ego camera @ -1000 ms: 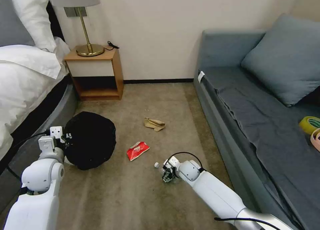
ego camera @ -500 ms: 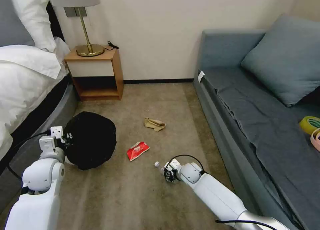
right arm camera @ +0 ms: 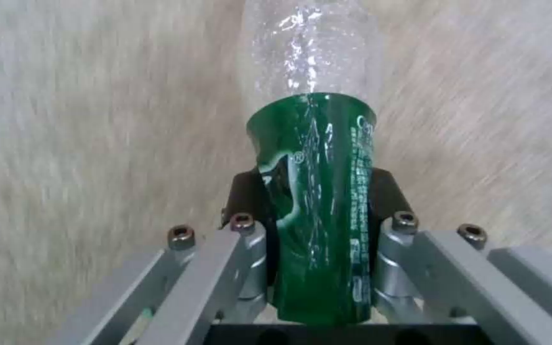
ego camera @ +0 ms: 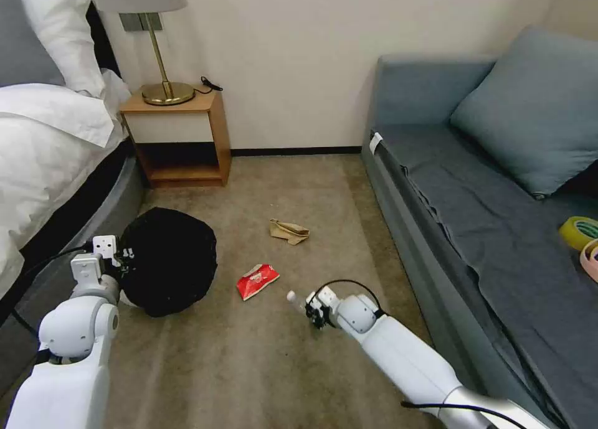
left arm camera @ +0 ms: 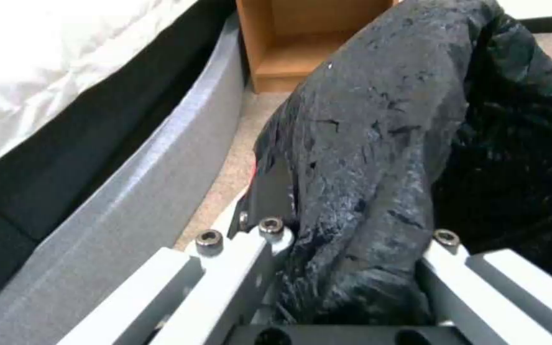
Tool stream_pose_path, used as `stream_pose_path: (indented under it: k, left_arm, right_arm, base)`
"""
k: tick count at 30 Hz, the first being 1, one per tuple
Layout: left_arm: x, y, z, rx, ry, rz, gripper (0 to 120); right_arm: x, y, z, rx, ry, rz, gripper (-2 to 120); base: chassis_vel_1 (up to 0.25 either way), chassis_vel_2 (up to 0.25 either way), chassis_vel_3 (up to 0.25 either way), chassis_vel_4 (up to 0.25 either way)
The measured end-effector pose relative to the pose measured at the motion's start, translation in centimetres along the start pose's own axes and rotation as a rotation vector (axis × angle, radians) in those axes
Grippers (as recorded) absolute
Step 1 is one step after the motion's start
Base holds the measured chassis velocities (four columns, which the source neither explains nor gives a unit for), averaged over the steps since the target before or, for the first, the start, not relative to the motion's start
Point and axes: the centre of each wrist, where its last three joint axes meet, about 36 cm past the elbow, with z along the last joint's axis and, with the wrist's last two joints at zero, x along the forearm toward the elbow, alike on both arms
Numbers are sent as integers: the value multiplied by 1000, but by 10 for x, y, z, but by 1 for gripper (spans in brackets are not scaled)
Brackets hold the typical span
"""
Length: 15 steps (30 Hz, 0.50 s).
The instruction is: Pick up the trash bin, then pick up the garbage on the floor and place it into the trash bin.
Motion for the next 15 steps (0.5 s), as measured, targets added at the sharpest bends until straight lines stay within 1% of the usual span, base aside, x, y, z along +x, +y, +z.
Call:
stream_pose_path:
  k: [3, 4, 6, 7, 8, 9, 10, 12, 13, 14, 15]
  left_arm:
    - [2, 0, -3, -2, -5, 4, 5]
    - [2, 0, -3, -2, -5, 4, 5]
    - [2, -3, -3, -2, -5, 10, 5]
    - [2, -3, -3, -2, -6, 11, 5]
    - [2, -5, -4, -2, -8, 13, 5]
    - [2, -5, -4, -2, -8, 13, 5]
    - [1, -9, -4, -4, -9, 18, 5]
    - [2, -12, -3, -6, -8, 25, 5]
    - [2, -13, -3, -6, -9, 27, 5]
    - [2, -13, -3, -6, -9, 27, 5]
    - [2, -13, -3, -6, -11, 27, 5]
  right_arm:
    - [18, -12, -28, -17, -76, 4, 19]
    - [18, -12, -28, -17, -76, 4, 19]
    - [32, -13, -52, -31, -145, -20, 19]
    - [35, -13, -58, -37, -164, -29, 19]
    - [44, -13, -75, -57, -217, -58, 19]
    - [44, -13, -75, -57, -217, -58, 19]
    - [55, -13, -99, -85, -296, -102, 19]
    - [66, -14, -126, -111, -376, -147, 19]
    - [72, -14, -140, -121, -408, -167, 19]
    - [72, -14, -140, -121, -408, -167, 19]
    - [83, -13, -162, -125, -449, -192, 19]
  base:
    - [0, 0, 0, 0]
    - [0, 0, 0, 0]
    - [0, 0, 0, 0]
    - [0, 0, 0, 0]
    - [0, 0, 0, 0]
    - [0, 0, 0, 0]
    - [0, 0, 0, 0]
    - [0, 0, 0, 0]
    - [0, 0, 0, 0]
    - [0, 0, 0, 0]
    - [0, 0, 0, 0]
